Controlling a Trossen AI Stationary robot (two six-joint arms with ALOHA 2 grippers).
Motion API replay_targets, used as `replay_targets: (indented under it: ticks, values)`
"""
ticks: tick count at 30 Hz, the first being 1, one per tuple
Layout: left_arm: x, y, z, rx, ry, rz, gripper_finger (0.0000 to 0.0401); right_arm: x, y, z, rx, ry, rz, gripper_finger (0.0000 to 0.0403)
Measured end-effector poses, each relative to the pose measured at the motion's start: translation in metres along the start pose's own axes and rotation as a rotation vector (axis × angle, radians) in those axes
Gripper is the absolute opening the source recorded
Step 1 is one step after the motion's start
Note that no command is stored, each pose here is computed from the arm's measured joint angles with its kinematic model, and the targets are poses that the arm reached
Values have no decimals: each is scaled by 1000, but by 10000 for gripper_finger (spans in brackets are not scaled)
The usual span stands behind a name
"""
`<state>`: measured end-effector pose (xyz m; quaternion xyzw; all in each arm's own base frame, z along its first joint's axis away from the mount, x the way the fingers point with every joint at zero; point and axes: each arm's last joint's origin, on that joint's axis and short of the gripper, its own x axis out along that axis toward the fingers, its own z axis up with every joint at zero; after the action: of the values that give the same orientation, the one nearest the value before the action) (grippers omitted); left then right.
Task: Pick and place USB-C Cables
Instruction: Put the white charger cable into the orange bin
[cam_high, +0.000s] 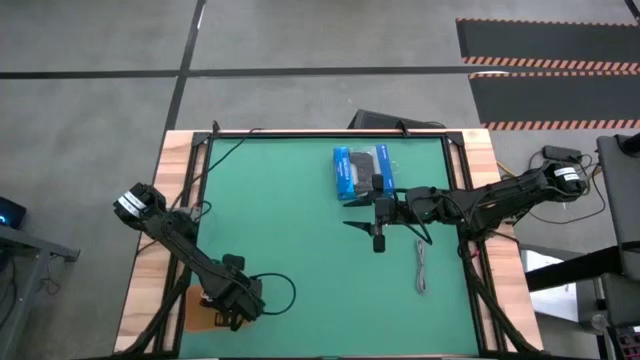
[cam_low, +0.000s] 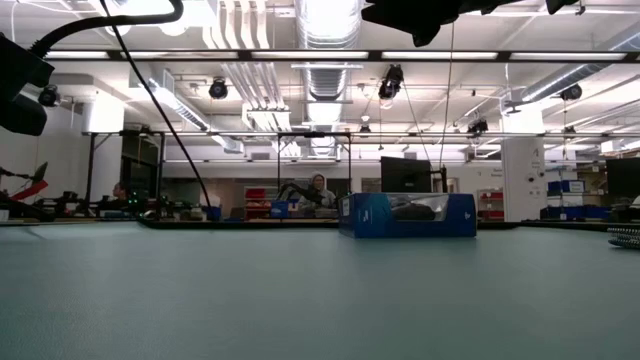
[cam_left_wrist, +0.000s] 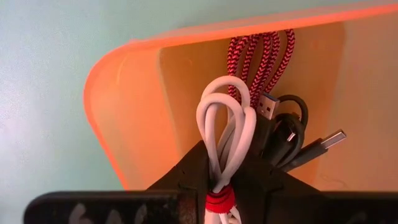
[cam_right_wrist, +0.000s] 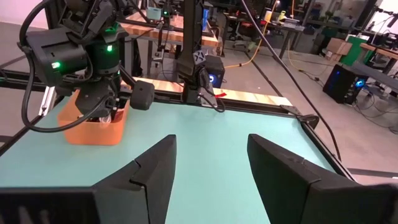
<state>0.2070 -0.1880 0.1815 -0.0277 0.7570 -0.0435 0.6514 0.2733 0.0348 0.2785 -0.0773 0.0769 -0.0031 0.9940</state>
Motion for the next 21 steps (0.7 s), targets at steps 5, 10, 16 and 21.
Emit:
replay_targets:
  ticks: [5, 10, 16, 21]
  values:
    - [0, 0, 0, 0, 0, 0, 46, 0, 0, 0, 0, 1, 0, 189]
    - [0, 0, 0, 0, 1, 0, 46, 0, 0, 0, 0, 2, 0, 189]
    - [0, 0, 0, 1, 1, 0, 46, 0, 0, 0, 0, 3, 0, 189]
    - [0, 0, 0, 1, 1, 0, 46, 0, 0, -1, -1, 7, 1, 189]
